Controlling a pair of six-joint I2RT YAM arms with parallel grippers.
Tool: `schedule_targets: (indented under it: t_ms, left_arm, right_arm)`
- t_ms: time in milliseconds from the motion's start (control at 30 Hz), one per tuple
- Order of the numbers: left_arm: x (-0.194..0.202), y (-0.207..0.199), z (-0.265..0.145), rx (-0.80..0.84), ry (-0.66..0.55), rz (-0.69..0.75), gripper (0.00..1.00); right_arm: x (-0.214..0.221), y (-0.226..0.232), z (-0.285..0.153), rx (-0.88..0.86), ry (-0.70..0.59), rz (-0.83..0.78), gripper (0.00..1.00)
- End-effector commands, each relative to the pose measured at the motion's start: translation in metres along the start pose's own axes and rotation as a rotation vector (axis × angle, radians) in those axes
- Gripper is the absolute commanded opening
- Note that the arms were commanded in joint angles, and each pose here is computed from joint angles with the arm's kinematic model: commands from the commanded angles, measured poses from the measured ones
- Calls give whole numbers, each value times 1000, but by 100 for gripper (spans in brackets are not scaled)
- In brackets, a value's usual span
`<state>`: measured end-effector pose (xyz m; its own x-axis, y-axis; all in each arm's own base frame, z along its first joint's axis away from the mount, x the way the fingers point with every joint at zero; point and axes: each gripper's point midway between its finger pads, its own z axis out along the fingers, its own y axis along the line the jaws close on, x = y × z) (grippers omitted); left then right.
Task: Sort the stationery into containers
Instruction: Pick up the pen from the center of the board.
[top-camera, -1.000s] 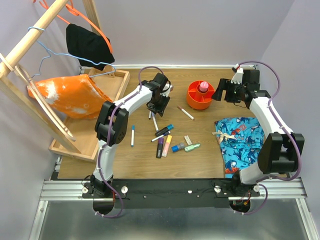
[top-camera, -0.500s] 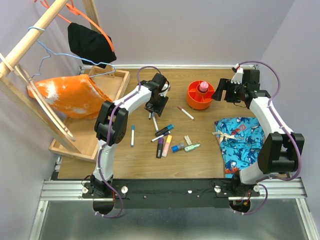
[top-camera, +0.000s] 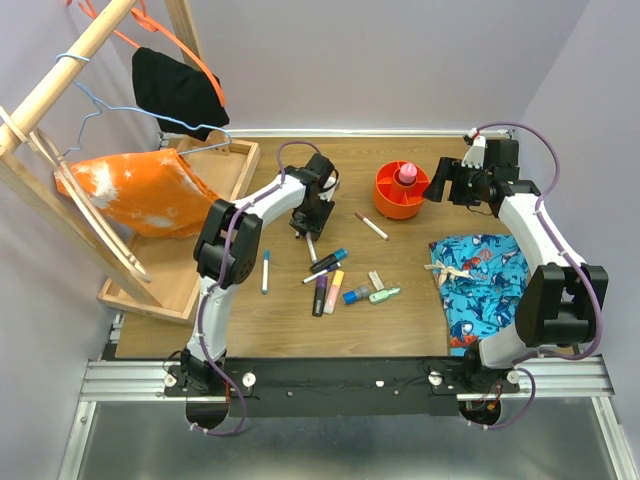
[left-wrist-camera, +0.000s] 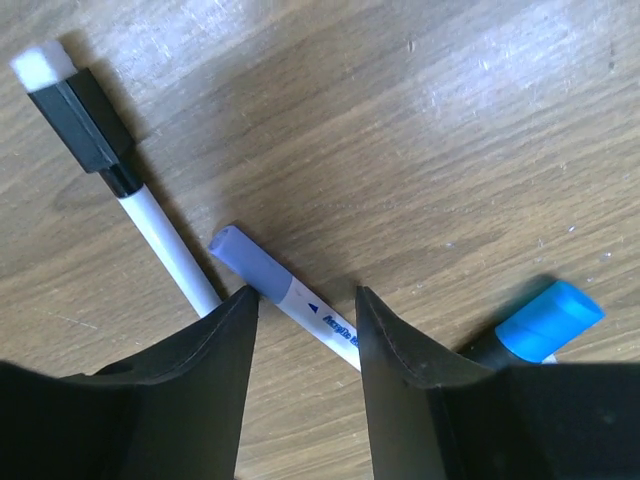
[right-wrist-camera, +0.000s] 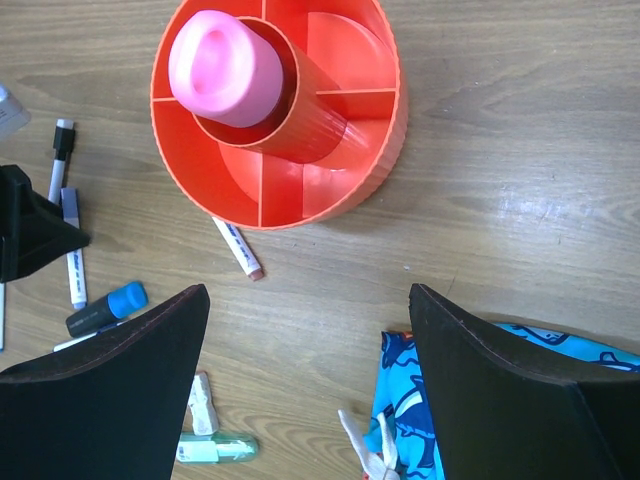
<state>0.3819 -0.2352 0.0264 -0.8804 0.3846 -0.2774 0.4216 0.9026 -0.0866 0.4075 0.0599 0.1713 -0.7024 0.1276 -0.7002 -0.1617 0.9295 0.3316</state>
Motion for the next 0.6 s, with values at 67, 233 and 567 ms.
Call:
schedule_targets:
  t_ms: [67,233,567]
  left_arm:
    - [-7,-4,23,28,19,-2,47]
    - [5,-5,35,32,56,10,35]
    - [-5,-26,21,136,31,33,9]
  right_arm:
    - [0,-1,3,7,-6,-8,89]
    - [-2,-2,4,7,-2,-15,89]
    - [-12,-2,0,19,-20,-32,89]
